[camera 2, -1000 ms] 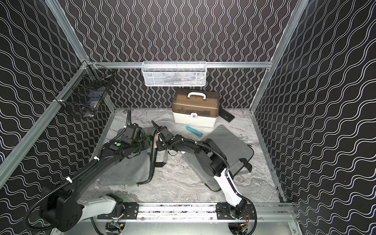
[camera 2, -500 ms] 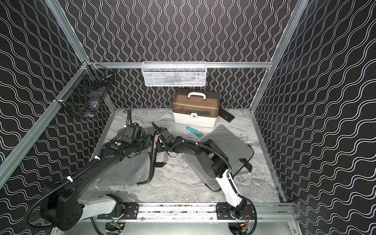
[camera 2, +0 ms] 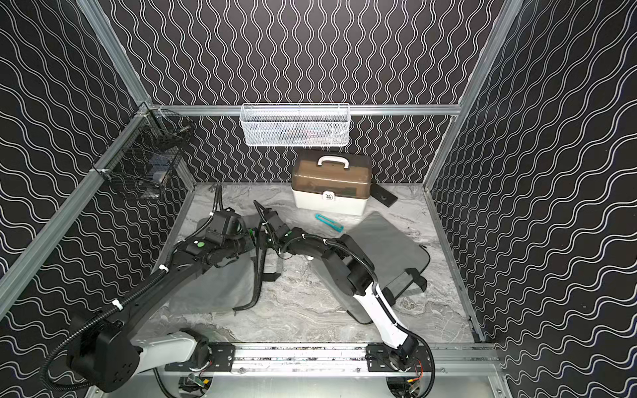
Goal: Put the mouse into the laptop bag
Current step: Close the zippered laptop bag at the center of the board.
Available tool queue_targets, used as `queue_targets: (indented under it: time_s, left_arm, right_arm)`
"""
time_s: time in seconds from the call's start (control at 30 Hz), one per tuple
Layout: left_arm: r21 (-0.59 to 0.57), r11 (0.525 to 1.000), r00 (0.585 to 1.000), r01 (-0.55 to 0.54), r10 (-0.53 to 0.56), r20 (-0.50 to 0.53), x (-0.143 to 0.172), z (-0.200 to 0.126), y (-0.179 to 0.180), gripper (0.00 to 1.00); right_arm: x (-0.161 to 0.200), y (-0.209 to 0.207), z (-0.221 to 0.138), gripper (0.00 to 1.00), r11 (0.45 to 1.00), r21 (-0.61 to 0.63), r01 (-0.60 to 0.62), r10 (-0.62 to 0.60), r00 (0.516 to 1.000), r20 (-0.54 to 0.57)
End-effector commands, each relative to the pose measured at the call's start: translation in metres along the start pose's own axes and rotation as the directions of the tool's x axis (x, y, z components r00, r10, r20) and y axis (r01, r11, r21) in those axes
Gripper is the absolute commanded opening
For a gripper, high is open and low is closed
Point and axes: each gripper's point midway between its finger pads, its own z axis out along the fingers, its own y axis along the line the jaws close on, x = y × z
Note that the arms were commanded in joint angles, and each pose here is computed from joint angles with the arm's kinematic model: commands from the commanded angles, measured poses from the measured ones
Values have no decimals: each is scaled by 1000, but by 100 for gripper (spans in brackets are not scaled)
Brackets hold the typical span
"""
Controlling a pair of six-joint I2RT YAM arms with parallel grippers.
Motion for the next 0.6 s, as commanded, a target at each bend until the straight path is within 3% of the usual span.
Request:
queue_targets:
  time_s: [0.0,0.13,0.27,0.33,0.4,0.5,0.53,0.57]
  left_arm:
    - [27,1000,1000,-7,7,16,-4,-1,-5,0]
    - [20,1000,1000,-8,7,17,-4,0,-4,0]
    - [11,1000,1000,-7,7,16,-4,0,-3,0]
    - [2,1000,1000,-5,5,22,-6,-3,-2,25]
    - [-16,1000,999,4,-3,38,-8,-11,3,60]
    - [-50,998,996,35,-31,86,-10,-32,15,91]
    - [-69,996,994,53,-46,101,-9,-39,23,98]
    - [-96,992,990,87,-75,123,-6,-48,33,99]
  right_arm:
    - [14,2,5,24,1000,-23,3,-4,999,-46]
    - [12,0,-1,26,1000,-1,-5,5,999,-43]
    - [6,0,-19,48,1000,7,-11,11,1000,-21]
    - [2,-1,-36,54,1000,17,-18,18,1000,1]
    - [-3,-8,-57,56,998,48,-31,30,999,26]
    - [-2,-22,-93,62,992,110,-64,57,997,60]
    - [-5,-23,-107,64,990,116,-74,65,995,80]
    - [-3,-26,-120,65,989,124,-85,74,993,90]
